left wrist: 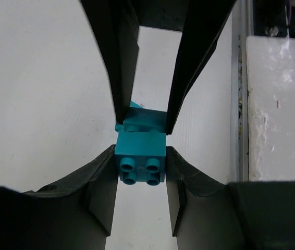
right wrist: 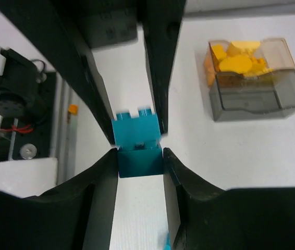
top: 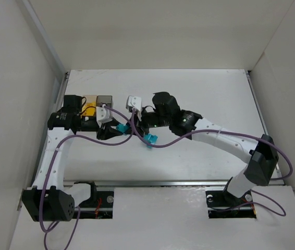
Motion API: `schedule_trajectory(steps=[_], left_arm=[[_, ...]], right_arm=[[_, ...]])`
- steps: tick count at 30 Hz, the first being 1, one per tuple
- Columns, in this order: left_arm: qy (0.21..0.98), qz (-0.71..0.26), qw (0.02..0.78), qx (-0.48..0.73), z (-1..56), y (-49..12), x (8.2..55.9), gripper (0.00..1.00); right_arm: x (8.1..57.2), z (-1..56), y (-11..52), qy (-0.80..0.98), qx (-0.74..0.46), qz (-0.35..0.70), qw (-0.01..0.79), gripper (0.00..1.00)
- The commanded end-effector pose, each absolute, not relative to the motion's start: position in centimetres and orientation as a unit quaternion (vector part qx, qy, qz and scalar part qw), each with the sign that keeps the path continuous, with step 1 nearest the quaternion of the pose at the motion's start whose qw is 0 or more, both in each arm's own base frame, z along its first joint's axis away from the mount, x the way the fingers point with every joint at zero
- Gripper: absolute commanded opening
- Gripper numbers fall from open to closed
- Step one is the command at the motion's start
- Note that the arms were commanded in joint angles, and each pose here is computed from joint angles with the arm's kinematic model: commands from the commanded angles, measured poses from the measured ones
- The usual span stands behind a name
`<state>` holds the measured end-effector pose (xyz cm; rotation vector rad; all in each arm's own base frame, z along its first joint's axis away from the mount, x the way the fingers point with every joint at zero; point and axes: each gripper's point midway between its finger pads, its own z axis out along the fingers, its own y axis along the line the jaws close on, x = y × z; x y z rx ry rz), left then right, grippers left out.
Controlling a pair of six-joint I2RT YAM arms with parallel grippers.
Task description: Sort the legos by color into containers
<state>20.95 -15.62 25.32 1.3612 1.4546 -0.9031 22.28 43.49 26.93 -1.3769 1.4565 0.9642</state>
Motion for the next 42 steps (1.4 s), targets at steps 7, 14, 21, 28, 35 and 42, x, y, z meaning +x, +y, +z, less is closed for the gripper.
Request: schedule_trajectory(steps=[7, 14, 21, 28, 35, 42], left_arm=[[0.579, -0.370, 0.517, 0.511, 29.5, -15.0, 23.9, 0.00], [0.778, -0.119, 0.575, 0.224, 24.1, -5.8, 37.6, 0.00], [0.794, 0.001, 0.559, 0.238, 20.5, -2.1, 41.7, 0.18], [0.816, -0.018, 0.521, 0.251, 16.4, -2.4, 42.9, 0.43], [0.827, -0.050, 0.488, 0.275, 15.4, -2.8, 43.2, 0.74], [0.721, -0.148, 0.438, 0.516, 17.0, -7.5, 37.4, 0.70]], right_arm=[[24.0, 17.5, 38.9, 0.696, -0.513, 0.317, 0.390, 0.00], [26.7, 21.2, 41.1, 0.686, -0.487, 0.316, 0.438, 0.00], [30.6, 22.4, 44.1, 0.680, -0.480, 0.302, 0.465, 0.00], [34.6, 23.8, 46.7, 0.679, -0.456, 0.301, 0.489, 0.00], [36.3, 25.3, 46.5, 0.683, -0.434, 0.297, 0.507, 0.00], [39.2, 25.8, 42.5, 0.734, -0.341, 0.304, 0.503, 0.00]])
